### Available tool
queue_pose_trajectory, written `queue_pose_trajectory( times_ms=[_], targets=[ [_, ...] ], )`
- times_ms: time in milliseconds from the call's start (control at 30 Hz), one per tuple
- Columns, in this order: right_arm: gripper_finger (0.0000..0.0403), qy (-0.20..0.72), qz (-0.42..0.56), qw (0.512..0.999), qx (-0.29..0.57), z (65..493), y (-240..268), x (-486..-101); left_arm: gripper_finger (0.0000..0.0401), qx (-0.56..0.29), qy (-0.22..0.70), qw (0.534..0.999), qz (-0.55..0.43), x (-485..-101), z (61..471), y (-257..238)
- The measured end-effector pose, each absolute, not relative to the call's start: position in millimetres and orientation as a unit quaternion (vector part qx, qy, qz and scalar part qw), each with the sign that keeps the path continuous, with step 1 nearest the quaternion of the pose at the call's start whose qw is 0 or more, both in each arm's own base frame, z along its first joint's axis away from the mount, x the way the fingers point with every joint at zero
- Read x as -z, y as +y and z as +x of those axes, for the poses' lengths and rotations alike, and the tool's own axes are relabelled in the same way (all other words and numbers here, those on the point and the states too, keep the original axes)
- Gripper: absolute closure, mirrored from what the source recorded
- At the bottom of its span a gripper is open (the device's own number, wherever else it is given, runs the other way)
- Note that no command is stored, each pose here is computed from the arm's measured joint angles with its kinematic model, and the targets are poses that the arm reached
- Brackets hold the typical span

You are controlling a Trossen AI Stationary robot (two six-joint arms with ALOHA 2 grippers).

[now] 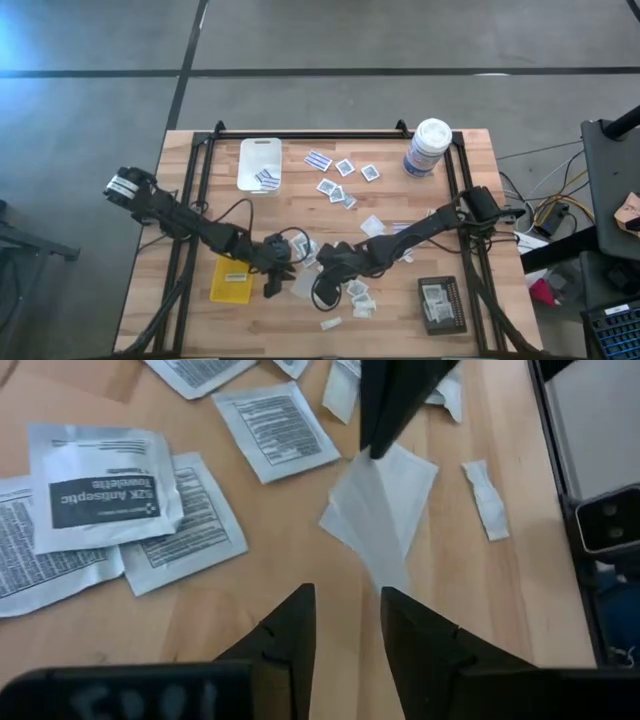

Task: Pick & Place First Aid Supplies
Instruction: Put the blue bandage into the white bin

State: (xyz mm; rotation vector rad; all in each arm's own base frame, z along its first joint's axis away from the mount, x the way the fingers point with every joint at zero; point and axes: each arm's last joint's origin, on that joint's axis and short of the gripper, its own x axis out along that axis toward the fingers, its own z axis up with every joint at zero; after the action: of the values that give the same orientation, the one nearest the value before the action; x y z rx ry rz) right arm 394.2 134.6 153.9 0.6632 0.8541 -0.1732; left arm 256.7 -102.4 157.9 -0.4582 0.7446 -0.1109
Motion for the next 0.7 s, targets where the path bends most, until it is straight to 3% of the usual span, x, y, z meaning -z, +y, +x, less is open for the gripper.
queue_pose_trajectory(
  times_ms=[700],
  targets=[
    [0.0395,0.4,0.3,0.863,0.074,397,135,-158,0.0293,0.071,0.343,0.9,-0.258,-151,268,-102]
  ],
)
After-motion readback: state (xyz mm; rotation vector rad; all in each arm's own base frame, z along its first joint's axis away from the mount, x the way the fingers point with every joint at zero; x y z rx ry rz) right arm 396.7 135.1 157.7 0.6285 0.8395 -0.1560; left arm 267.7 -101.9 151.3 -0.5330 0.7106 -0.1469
